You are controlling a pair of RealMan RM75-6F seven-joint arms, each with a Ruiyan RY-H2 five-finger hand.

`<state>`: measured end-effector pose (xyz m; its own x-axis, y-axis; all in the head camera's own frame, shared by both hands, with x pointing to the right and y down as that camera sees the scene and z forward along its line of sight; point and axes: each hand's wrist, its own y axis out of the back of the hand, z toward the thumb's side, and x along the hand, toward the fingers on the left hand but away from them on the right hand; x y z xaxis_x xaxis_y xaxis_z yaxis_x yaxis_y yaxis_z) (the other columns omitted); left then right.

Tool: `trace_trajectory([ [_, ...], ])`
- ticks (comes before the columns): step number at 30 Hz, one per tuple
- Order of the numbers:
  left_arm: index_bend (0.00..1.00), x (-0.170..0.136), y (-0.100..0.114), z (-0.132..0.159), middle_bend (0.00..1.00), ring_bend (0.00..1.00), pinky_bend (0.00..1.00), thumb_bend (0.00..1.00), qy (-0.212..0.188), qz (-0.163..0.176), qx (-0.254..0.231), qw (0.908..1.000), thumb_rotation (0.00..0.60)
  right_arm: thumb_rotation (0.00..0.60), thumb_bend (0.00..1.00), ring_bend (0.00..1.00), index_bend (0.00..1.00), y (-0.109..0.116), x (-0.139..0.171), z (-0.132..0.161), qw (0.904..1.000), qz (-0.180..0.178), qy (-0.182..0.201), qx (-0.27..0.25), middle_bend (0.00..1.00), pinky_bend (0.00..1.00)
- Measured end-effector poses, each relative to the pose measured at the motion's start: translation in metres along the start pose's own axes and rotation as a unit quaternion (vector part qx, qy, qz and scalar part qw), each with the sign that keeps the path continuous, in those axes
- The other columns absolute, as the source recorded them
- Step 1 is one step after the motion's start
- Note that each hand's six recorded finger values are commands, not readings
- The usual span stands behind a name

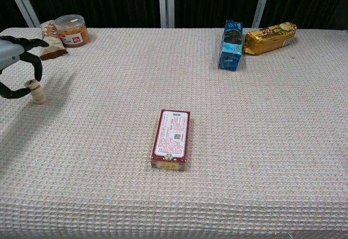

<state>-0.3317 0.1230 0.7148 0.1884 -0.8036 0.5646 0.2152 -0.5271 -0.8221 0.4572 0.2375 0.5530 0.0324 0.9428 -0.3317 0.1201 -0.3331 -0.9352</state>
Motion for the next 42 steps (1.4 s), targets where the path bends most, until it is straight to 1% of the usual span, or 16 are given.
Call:
trace_trajectory([
  [5,0.43,0.001,-0.001,-0.001,0.0,0.02,0.08,0.38,0.003,-0.002,0.009,1.0,0.6,0.6,0.23,0.08,0.27,0.0,0.0,0.0,1.0,0.0,-0.001,0.0,0.3,0.09],
  [15,0.42,0.0,-0.002,-0.001,0.0,0.02,0.08,0.37,0.006,-0.004,0.007,0.9999,0.6,0.6,0.23,0.08,0.27,-0.001,0.0,0.0,1.0,0.0,-0.001,-0.001,0.3,0.09],
  [26,0.39,-0.001,-0.001,0.001,0.0,0.02,0.08,0.36,0.006,-0.002,0.007,1.0,0.6,0.6,0.23,0.08,0.27,0.0,0.001,-0.001,1.0,0.0,-0.002,-0.001,0.3,0.09],
  [31,0.36,-0.002,0.001,0.002,0.0,0.02,0.08,0.33,0.004,0.001,0.003,1.0,0.6,0.6,0.23,0.08,0.27,0.0,0.001,-0.001,1.0,-0.001,-0.002,-0.001,0.3,0.09],
  [34,0.34,-0.006,0.007,0.0,0.0,0.02,0.08,0.32,0.008,0.01,-0.009,0.9999,0.6,0.6,0.23,0.08,0.27,0.002,0.001,-0.002,1.0,-0.002,-0.003,0.0,0.3,0.09],
  [37,0.33,-0.014,0.016,-0.006,0.0,0.02,0.08,0.31,0.018,0.021,-0.04,0.9988,0.6,0.6,0.23,0.08,0.27,0.004,0.003,-0.003,1.0,-0.005,-0.004,0.001,0.3,0.09],
  [39,0.33,-0.021,0.022,-0.016,0.0,0.02,0.08,0.31,0.029,0.026,-0.065,0.9971,0.6,0.6,0.23,0.08,0.27,0.004,0.004,-0.004,1.0,-0.005,-0.005,0.0,0.3,0.09],
  [42,0.33,-0.031,0.027,-0.032,0.0,0.02,0.08,0.31,0.045,0.028,-0.089,0.9946,0.6,0.6,0.23,0.08,0.27,0.003,0.004,-0.004,1.0,-0.005,-0.004,-0.002,0.3,0.09],
])
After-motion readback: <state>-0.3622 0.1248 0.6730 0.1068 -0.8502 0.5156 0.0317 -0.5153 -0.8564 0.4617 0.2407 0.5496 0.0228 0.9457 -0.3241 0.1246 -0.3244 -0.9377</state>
